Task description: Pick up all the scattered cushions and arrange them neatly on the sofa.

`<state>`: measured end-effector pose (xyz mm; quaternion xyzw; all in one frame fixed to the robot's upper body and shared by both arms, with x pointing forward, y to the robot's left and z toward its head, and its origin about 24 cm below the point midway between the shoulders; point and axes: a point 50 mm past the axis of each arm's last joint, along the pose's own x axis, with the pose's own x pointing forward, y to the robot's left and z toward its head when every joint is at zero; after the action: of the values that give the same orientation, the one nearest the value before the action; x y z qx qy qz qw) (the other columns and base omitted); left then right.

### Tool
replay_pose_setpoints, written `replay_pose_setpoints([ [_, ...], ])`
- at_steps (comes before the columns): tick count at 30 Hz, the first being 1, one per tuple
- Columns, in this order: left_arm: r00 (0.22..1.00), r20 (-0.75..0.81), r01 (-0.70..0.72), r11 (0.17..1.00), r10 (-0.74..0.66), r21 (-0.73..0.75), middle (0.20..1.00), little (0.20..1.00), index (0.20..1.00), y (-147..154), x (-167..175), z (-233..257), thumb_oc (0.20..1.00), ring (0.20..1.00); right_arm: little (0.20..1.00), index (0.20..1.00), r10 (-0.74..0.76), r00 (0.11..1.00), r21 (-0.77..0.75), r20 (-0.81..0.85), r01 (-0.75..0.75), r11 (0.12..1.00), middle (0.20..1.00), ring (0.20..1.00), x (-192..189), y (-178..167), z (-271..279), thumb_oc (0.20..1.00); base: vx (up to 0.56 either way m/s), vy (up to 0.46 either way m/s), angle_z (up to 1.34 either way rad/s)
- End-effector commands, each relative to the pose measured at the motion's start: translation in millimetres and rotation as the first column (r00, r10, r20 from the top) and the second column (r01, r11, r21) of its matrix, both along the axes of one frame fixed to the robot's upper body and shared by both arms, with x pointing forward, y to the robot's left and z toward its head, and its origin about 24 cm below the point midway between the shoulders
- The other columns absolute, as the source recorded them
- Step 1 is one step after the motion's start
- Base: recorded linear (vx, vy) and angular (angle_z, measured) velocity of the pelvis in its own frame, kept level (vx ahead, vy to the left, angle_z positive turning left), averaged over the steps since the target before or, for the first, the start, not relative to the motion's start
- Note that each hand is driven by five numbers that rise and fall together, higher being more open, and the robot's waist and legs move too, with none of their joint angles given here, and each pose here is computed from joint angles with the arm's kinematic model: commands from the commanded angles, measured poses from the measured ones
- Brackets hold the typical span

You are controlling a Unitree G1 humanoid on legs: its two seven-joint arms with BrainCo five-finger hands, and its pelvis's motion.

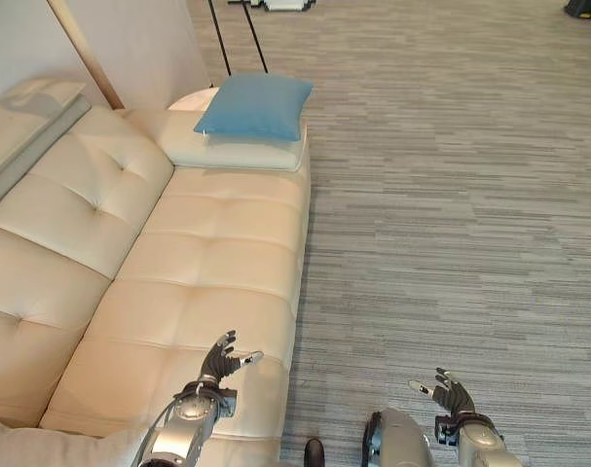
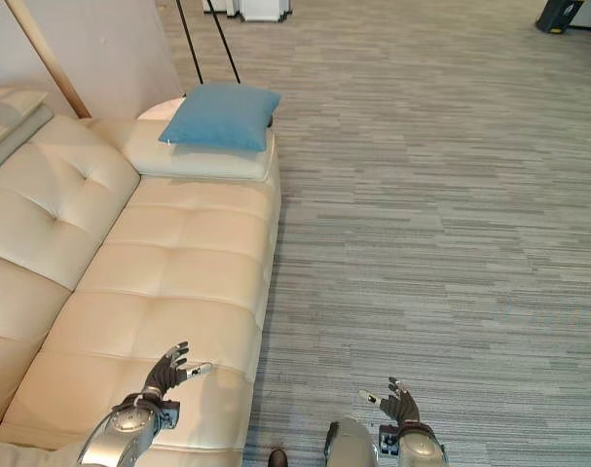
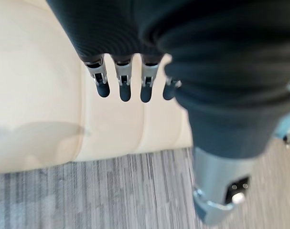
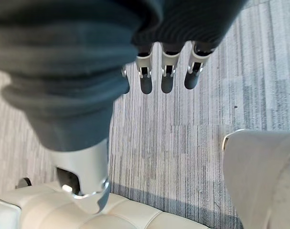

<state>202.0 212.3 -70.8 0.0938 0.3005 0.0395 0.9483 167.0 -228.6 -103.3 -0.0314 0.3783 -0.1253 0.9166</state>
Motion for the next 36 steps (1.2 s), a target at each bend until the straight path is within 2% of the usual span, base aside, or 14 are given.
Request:
replay_pose_setpoints([
  [1, 0.999, 0.045, 0.018, 1.0, -0.019, 0.017, 1.0, 1.0, 1.0, 2.6, 3.4, 6.4, 1.0, 1.0, 1.0, 1.0, -0.029, 0.996, -0.03, 0.09, 0.031, 0.999, 1.0, 1.0, 17.3, -13.1, 14.8, 1.0, 0.34, -0.186, -0.27],
  [6, 0.997, 0.033, 0.062, 0.997, -0.064, 0.043, 1.0, 1.0, 1.0, 0.5, 1.0, 4.5, 1.0, 1.0, 1.0, 1.0, -0.049, 0.994, -0.036, 0.093, 0.052, 0.998, 1.0, 1.0, 12.3, -15.3, 15.2, 1.0, 0.4, -0.203, 0.02],
  [20, 0.998, 0.015, 0.062, 0.997, -0.062, -0.038, 1.0, 1.0, 1.0, -17.3, -0.1, -0.7, 1.0, 1.0, 1.0, 1.0, -0.033, 0.998, -0.073, 0.054, 0.037, 0.997, 1.0, 1.0, 6.9, -31.0, 14.5, 1.0, 0.37, -0.272, -0.08],
  [30, 0.999, -0.016, 0.047, 0.999, -0.047, -0.001, 1.0, 1.0, 1.0, -12.9, -5.8, -6.5, 1.0, 1.0, 1.0, 1.0, 0.019, 1.0, -0.125, 0.018, -0.016, 0.992, 1.0, 1.0, 5.7, -32.3, 12.4, 1.0, 0.28, -0.015, -0.36],
  [36, 0.998, -0.054, 0.022, 1.0, -0.023, -0.016, 1.0, 1.0, 1.0, -10.1, -16.7, -13.1, 1.0, 1.0, 1.0, 1.0, 0.037, 0.999, -0.109, -0.005, -0.037, 0.993, 1.0, 1.0, 1.2, -25.4, 7.7, 1.0, 0.51, 0.133, -0.35],
])
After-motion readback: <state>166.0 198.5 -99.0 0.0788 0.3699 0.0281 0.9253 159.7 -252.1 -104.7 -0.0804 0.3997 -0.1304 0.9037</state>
